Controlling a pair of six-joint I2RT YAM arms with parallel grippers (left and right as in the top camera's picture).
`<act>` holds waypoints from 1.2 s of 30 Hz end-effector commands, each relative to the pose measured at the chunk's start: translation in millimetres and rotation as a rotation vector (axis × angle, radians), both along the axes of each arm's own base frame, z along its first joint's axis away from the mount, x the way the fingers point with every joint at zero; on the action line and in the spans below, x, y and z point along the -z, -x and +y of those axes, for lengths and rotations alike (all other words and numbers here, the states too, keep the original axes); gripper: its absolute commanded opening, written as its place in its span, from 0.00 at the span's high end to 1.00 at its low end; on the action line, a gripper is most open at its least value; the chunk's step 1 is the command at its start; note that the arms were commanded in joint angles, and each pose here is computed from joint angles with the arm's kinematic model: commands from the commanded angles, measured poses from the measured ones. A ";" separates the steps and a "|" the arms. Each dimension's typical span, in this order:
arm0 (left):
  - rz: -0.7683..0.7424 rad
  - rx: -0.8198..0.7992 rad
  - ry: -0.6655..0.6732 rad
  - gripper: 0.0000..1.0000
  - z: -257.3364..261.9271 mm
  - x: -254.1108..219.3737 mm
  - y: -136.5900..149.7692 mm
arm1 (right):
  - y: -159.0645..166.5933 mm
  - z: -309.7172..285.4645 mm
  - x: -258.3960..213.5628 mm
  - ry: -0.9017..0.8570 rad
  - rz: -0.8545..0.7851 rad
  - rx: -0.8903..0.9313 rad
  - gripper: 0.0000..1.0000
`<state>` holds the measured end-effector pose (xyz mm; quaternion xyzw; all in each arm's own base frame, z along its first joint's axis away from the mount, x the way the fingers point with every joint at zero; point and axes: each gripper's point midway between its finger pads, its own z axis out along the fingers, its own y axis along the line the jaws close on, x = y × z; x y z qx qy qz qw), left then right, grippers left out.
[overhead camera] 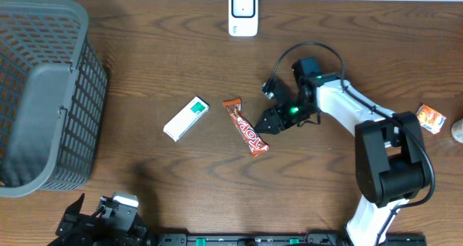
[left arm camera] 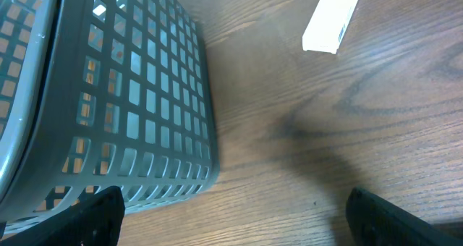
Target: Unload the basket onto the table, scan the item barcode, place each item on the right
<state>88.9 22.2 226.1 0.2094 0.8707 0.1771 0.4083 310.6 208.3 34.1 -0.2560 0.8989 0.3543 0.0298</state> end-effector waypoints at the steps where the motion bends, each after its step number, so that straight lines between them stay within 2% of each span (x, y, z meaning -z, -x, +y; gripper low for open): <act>1: -0.004 0.001 -0.005 0.02 0.5 -1.1 0.3 | 8.7 -6.1 22.9 0.165 0.026 0.024 0.47; 12: -0.004 0.001 -0.005 0.02 0.5 -1.1 0.3 | 44.6 1.0 40.0 0.207 0.114 0.003 0.46; 15: -0.004 0.001 -0.005 0.02 0.5 -1.1 0.3 | 48.6 7.2 38.7 0.158 0.129 -0.001 0.50; 17: -0.004 0.001 -0.005 0.02 0.5 -1.1 0.3 | 50.7 11.2 37.7 0.127 0.135 -0.004 0.60; 18: -0.004 0.001 -0.005 0.02 0.5 -1.1 0.3 | 51.8 13.8 38.1 0.104 0.136 -0.005 0.80; 20: -0.004 0.001 -0.005 0.02 0.5 -1.1 0.3 | 52.1 14.5 40.6 0.094 0.127 -0.005 0.99; 28: -0.004 0.001 -0.005 0.02 0.5 -1.1 0.3 | 46.8 13.9 42.5 0.103 0.124 0.030 0.99; 36: -0.004 0.001 -0.005 0.02 0.5 -1.1 0.3 | 35.1 1.3 3.6 0.190 0.035 0.086 0.99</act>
